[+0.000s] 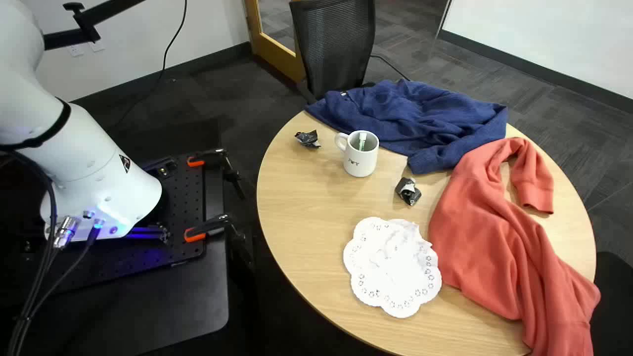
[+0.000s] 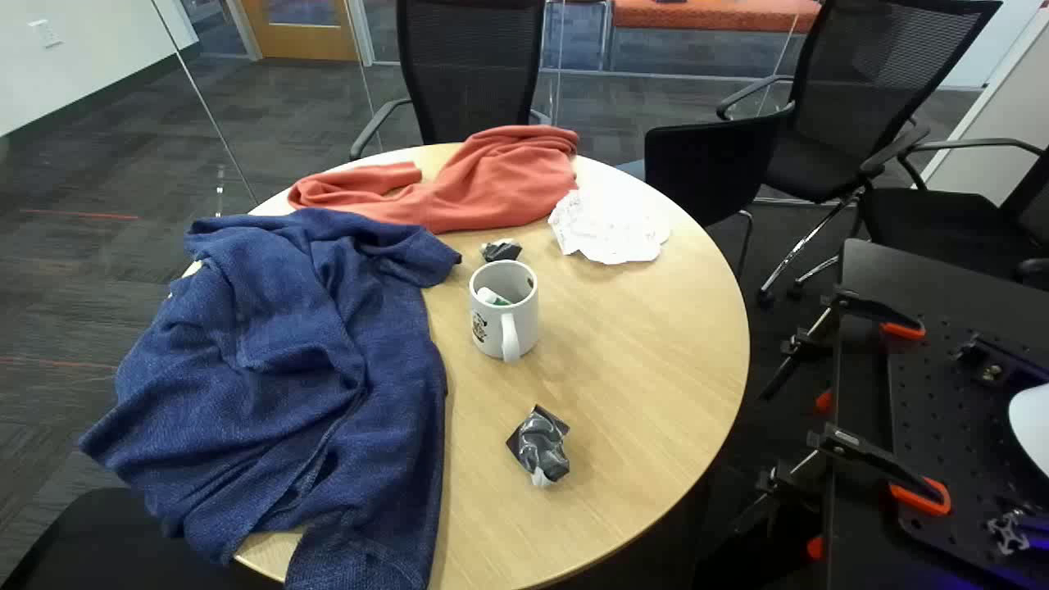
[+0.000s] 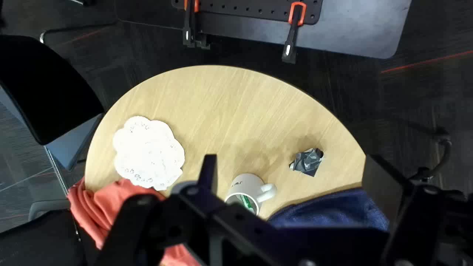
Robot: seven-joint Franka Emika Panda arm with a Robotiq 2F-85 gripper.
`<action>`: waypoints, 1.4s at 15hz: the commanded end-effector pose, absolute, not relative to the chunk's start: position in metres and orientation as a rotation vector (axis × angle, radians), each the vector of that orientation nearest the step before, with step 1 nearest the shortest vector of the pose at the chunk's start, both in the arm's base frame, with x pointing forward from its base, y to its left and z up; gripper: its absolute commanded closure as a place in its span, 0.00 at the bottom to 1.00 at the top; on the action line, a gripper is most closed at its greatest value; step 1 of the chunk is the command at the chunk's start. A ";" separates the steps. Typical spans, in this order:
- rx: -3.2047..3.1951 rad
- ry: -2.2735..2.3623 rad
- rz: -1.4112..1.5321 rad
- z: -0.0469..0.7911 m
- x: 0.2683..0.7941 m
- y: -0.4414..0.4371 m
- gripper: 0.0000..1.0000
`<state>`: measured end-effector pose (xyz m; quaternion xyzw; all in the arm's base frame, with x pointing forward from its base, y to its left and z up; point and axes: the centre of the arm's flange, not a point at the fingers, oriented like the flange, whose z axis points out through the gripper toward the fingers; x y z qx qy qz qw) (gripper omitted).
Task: Take the marker out of the mug and put it on the table
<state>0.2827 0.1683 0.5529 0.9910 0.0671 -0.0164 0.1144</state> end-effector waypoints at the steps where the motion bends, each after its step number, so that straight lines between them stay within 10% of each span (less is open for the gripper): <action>1: 2.905 0.197 -0.048 0.553 0.283 0.168 0.00; 21: 2.942 0.768 0.192 0.476 0.372 0.136 0.00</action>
